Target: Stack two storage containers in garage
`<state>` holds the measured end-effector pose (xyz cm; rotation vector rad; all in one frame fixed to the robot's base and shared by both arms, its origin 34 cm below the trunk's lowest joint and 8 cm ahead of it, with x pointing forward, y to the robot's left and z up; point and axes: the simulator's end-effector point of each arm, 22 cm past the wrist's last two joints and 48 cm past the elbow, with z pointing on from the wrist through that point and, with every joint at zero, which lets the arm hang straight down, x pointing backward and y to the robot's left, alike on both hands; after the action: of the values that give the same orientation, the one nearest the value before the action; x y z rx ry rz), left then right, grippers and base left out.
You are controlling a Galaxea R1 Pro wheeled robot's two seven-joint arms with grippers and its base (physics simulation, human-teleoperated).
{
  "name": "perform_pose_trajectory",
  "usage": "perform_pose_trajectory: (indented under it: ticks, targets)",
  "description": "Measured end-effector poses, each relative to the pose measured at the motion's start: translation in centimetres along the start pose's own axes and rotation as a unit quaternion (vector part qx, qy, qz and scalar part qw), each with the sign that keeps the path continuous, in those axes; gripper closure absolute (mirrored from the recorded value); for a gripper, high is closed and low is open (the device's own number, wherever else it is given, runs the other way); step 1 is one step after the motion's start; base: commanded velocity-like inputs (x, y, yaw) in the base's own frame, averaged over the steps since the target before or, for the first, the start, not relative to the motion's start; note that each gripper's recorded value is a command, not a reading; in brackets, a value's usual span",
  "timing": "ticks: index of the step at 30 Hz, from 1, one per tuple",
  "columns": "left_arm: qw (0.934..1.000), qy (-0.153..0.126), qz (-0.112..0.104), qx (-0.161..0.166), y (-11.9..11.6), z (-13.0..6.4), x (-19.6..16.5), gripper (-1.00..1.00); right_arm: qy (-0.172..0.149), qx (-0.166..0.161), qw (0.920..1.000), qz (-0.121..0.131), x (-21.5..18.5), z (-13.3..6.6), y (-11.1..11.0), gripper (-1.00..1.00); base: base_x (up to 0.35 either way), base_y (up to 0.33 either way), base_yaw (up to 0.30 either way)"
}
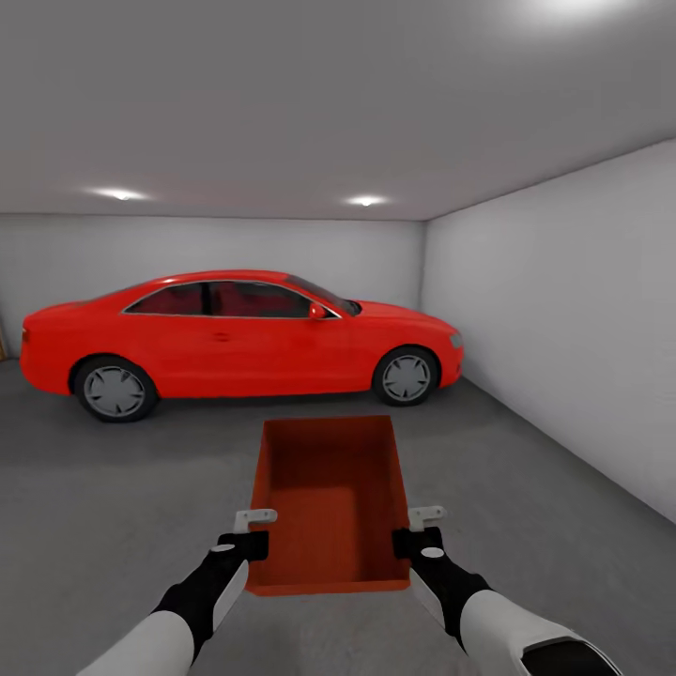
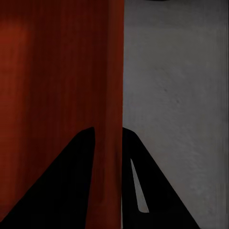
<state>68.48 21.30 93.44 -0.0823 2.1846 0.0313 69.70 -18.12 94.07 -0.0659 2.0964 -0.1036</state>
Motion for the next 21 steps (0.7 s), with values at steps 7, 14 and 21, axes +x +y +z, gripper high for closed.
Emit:
perform_pose_trajectory:
  ticks: [7,14,21]
  targets:
    - [1.0000,0.000,0.000,0.000,0.01,0.00,-0.01,1.00,0.000,0.000,1.0000,0.000,0.00,0.00,0.01,1.00,0.323,0.000,-0.281]
    - [1.0000,0.000,0.000,0.000,0.02,0.00,0.00,1.00,0.000,0.000,1.0000,0.000,0.00,0.00,0.02,1.00,0.323,0.000,-0.281]
    - [1.0000,0.000,0.000,0.000,0.07,0.02,0.03,1.00,0.001,0.000,1.0000,0.000,0.01,-0.02,0.07,1.00,0.323,0.000,-0.281]
